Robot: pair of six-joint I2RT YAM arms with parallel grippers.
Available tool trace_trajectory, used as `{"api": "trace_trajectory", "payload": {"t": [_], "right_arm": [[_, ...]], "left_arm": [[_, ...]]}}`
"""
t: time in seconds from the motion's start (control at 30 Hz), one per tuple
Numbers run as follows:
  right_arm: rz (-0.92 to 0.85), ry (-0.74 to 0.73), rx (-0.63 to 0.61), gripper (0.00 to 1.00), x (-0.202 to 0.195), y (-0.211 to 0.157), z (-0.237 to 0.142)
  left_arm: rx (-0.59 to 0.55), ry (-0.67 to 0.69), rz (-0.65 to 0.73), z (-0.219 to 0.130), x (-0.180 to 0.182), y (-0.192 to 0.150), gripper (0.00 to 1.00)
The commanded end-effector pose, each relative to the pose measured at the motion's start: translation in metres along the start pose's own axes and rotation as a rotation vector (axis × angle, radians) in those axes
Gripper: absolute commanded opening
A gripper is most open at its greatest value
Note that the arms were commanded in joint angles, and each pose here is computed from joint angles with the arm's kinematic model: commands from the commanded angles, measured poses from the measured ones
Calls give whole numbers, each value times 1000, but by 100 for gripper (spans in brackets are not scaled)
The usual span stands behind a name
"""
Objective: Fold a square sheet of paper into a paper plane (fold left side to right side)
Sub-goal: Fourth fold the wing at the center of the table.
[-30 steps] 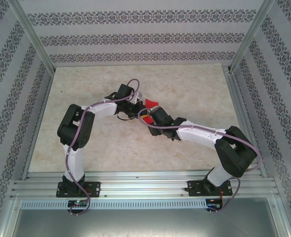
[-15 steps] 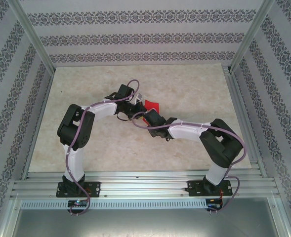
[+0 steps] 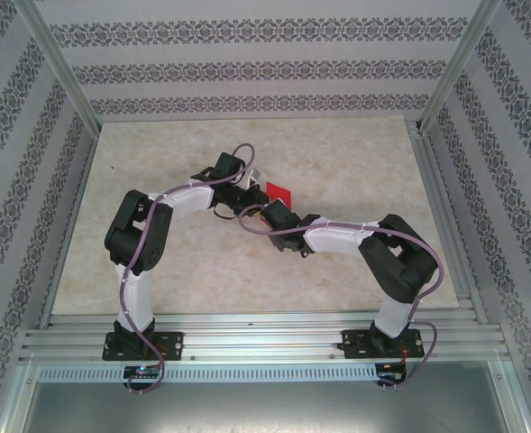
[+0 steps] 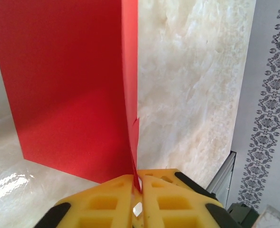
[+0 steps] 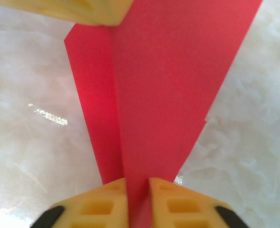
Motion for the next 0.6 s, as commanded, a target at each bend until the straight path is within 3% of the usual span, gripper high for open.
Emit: {"api": "trace_trajectory", "payload": {"t": [0.0,0.1,0.23,0.33,0.43,0.57], "right_arm": [[22,26,-13,10,0,4,3],[40,58,-9,4,-2,4,4],[83,104,-3,3,-8,3,6],[121,138,1,3,-12,1,7],[157,166,4,3,-17,-1,8],[229,224,1,3,-25,-4,9]], "left_arm": [[9,-22,33,-3,-11,3,21],[-2,-21,57,-11,-14,5,30],[-59,-20,84,-34,-18,10,52],[-137,-21,101,-58,-19,14,63],[-193,-10,108,-73,-18,15,67],[-180,-25,95,-68,-10,9,63]]}}
Point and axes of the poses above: each hand's point on the last joint's axis, 136 mm out from that joint toward the fingers, its own z axis out along the fingers, its own x axis along the line the jaws close on, y = z × x, the point moved 10 cm from there along -z, back along the fingers, and after that the axes turned 11 degrees about z, right-handed, at the moved point
